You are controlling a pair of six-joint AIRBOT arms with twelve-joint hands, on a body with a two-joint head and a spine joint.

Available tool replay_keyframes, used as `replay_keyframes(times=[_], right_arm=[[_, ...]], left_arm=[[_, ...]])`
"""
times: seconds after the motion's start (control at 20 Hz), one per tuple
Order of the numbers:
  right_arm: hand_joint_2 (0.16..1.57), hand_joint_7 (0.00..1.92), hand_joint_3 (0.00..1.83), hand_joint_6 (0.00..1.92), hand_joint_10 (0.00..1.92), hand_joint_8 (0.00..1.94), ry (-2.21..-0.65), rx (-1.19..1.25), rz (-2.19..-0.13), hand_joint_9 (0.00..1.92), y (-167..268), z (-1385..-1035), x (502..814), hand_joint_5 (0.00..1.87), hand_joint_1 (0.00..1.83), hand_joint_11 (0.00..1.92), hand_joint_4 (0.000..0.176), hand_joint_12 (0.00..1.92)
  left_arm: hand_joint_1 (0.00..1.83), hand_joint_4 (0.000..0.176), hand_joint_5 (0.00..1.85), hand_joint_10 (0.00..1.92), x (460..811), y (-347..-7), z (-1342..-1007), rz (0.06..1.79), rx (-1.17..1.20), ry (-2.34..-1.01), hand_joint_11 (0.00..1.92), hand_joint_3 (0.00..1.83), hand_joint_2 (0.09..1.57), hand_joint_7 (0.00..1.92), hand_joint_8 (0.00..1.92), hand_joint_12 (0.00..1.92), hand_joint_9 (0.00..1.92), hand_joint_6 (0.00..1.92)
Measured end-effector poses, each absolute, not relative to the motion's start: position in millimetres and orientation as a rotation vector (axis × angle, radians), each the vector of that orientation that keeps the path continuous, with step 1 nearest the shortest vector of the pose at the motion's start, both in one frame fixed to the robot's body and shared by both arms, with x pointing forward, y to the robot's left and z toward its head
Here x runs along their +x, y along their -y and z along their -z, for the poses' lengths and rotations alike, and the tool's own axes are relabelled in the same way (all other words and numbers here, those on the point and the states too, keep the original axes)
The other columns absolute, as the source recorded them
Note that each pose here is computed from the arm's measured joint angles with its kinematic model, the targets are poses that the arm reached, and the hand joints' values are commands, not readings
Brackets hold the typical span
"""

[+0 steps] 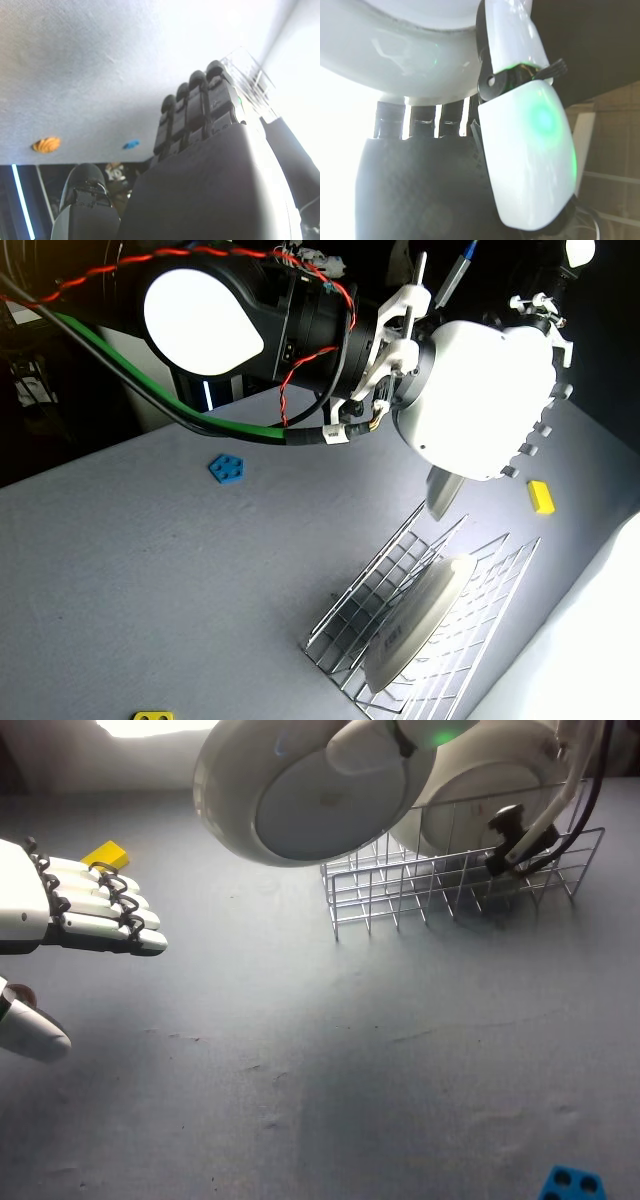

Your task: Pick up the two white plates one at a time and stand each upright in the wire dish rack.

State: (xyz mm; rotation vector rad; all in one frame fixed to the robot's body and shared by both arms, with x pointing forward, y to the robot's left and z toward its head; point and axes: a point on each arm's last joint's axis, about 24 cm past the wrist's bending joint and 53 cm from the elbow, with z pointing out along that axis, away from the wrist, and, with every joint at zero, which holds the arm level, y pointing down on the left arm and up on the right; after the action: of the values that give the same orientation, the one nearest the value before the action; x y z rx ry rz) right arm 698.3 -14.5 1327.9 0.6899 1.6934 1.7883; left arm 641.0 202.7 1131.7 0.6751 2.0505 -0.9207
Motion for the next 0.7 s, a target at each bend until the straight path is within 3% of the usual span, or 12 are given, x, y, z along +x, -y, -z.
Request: replay_keyframes(times=[0.7], right_arm=[[1.12,1.00,0.00,1.13,1.14,0.87,-1.567,0.686,-1.849,0.88,21,-1335,699,0.93,1.37,0.92,0.000,0.96]], left_arm=[[0.00,0.000,0.04,0.01,641,-205,-1134,0.915,0.672,-2.048,0.00,0.00,1.09,0.04,0.01,0.00,0.03,0.01]])
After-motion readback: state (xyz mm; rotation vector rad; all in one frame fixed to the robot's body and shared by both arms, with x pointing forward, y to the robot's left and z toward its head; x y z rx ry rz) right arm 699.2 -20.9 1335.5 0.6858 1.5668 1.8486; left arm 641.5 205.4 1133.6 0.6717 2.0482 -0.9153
